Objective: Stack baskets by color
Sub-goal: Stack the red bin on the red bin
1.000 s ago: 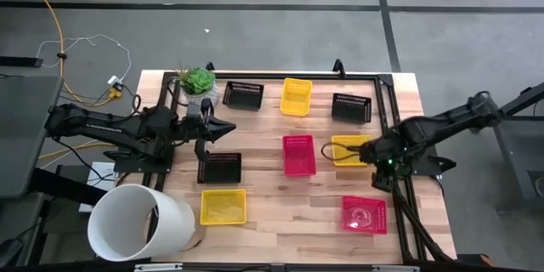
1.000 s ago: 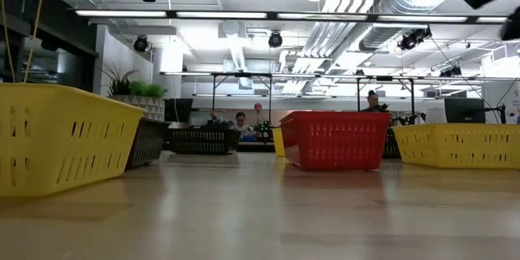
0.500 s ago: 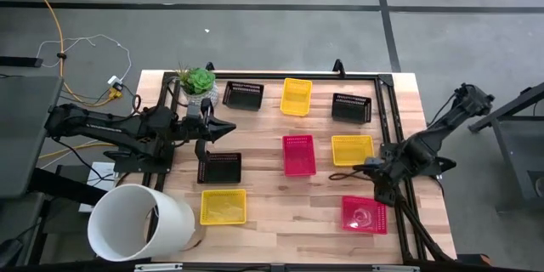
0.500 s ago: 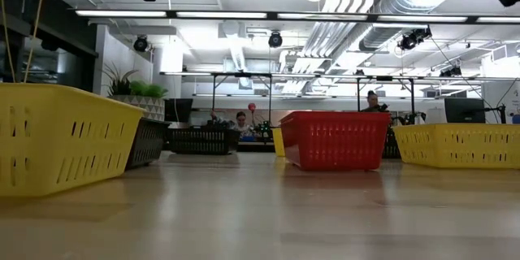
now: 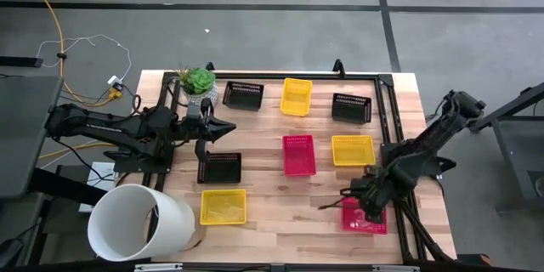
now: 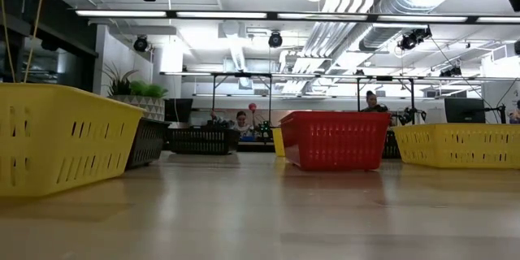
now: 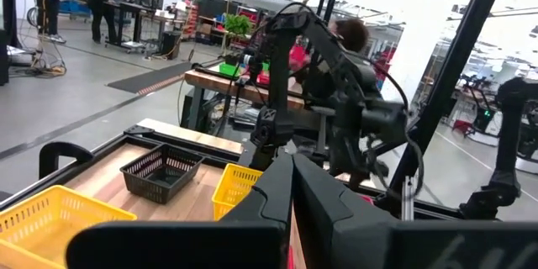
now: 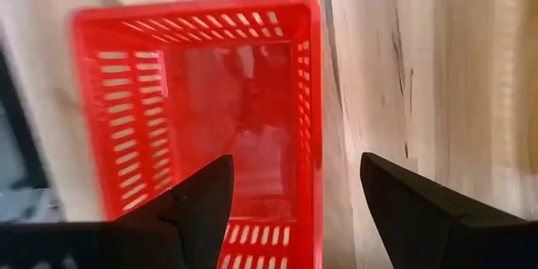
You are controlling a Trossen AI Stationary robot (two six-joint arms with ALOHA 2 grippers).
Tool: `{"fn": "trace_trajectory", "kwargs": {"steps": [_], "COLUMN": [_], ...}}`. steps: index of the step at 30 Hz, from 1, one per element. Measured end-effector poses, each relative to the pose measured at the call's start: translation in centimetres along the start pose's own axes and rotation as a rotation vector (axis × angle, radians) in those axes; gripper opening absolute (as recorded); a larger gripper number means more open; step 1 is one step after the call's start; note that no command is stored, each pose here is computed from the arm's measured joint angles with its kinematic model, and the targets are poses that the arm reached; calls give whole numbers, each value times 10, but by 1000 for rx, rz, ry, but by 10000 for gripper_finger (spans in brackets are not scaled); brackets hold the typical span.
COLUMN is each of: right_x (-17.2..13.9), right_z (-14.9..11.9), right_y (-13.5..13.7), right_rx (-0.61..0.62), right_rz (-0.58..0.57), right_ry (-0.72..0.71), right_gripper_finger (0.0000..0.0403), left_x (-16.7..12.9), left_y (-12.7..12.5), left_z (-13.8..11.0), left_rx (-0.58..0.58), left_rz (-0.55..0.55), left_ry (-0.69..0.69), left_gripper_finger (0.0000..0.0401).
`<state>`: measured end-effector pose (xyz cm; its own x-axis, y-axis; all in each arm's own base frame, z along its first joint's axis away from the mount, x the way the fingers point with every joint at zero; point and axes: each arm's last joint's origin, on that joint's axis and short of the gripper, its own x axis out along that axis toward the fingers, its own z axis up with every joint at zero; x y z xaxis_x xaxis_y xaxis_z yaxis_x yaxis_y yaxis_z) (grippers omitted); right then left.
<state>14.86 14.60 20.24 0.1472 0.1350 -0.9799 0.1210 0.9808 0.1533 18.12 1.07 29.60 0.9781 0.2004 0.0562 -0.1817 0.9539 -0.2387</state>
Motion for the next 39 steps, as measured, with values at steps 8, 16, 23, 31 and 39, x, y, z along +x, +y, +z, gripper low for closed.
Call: {"fn": "trace_trajectory", "kwargs": {"steps": [8, 16, 23, 31, 39], "right_x": [34, 49, 34, -13, -78], "right_z": [4, 5, 6, 11, 40], "right_y": [6, 8, 3, -17, -51], "right_rx": [7, 8, 36, 152, 574], "right_rz": [-126, -162, -109, -17, 196], "right_ry": [101, 161, 130, -95, -732], "right_gripper_finger": [245, 132, 13, 2, 1], "left_x": [0, 0, 0, 0, 0], "left_y": [0, 0, 0, 0, 1], "left_z": [0, -1, -1, -1, -1], "left_rx": [0, 1, 2, 2, 2], "left_rz": [0, 4, 5, 5, 31], "left_ry": [0, 8, 9, 10, 4], "left_gripper_finger": [0, 0, 0, 0, 0]}}
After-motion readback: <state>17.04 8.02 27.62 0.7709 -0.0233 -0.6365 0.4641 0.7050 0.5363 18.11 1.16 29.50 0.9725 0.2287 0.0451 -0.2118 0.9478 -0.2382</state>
